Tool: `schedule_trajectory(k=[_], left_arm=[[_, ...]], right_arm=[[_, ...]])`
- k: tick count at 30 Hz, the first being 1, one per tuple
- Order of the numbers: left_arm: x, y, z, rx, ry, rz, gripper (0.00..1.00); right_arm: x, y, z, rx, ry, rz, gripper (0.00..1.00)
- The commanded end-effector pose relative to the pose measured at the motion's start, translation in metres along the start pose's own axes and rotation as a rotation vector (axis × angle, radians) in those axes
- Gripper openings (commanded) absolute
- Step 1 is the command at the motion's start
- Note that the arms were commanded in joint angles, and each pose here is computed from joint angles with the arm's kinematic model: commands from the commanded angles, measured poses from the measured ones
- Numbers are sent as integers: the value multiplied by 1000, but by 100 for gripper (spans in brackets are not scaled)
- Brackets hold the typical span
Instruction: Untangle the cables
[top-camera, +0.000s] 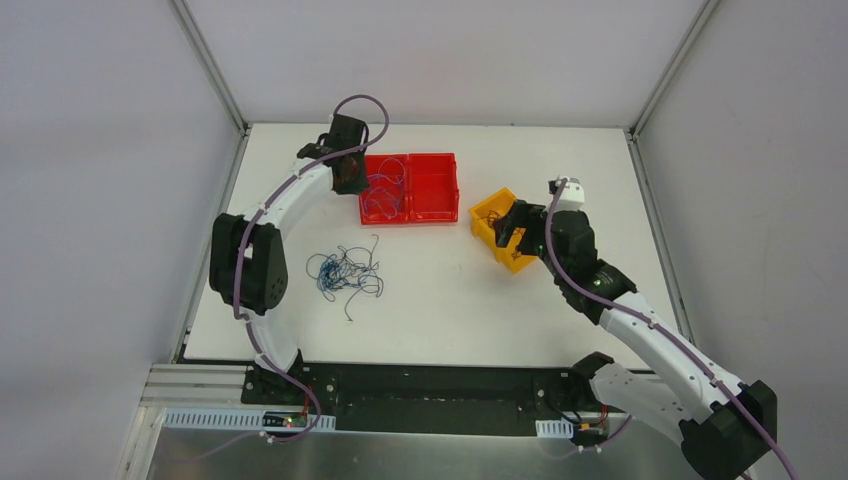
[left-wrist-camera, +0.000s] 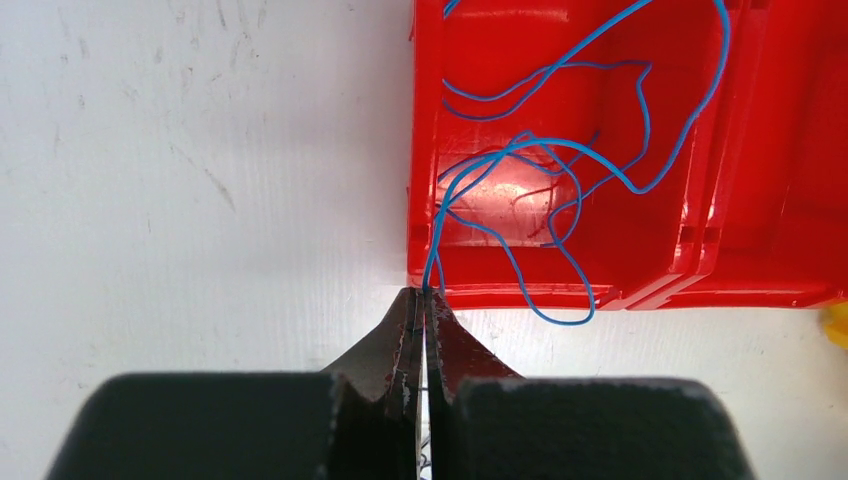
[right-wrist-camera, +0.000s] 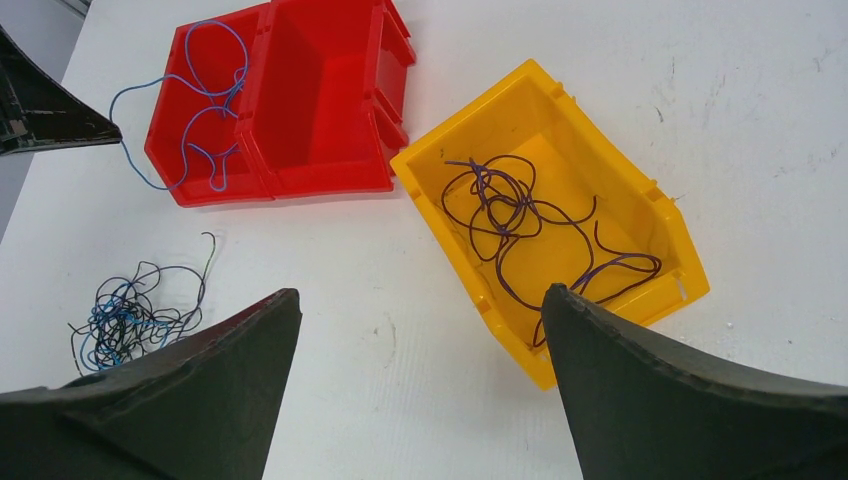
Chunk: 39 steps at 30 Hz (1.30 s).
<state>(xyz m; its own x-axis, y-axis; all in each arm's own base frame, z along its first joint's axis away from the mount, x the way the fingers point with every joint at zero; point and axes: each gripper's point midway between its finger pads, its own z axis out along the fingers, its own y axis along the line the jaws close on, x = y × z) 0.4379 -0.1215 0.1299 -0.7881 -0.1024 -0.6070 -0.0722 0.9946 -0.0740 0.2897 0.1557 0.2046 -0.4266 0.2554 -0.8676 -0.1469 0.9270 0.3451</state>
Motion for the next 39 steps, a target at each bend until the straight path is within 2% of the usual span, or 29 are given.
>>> schedule_trajectory(k=[1, 7, 12, 24, 36, 39], left_arm=[[-14, 11, -23, -24, -61, -24, 0], [-13, 12, -27, -22, -64, -18, 0], [-22, -15, -23, 100, -42, 13, 0], [-31, -57, 31, 131, 54, 54, 0], [-15, -62, 82, 101, 137, 60, 0], [-17, -63, 79, 102, 133, 56, 6]], right_arm=[[-18, 7, 0, -21, -56, 26, 94], [-18, 8, 0, -25, -54, 28, 94], [-18, 9, 1, -31, -50, 30, 94], [-18, 8, 2, -25, -51, 32, 94], [-17, 6, 1, -22, -51, 38, 94], [-17, 5, 1, -20, -53, 37, 94]])
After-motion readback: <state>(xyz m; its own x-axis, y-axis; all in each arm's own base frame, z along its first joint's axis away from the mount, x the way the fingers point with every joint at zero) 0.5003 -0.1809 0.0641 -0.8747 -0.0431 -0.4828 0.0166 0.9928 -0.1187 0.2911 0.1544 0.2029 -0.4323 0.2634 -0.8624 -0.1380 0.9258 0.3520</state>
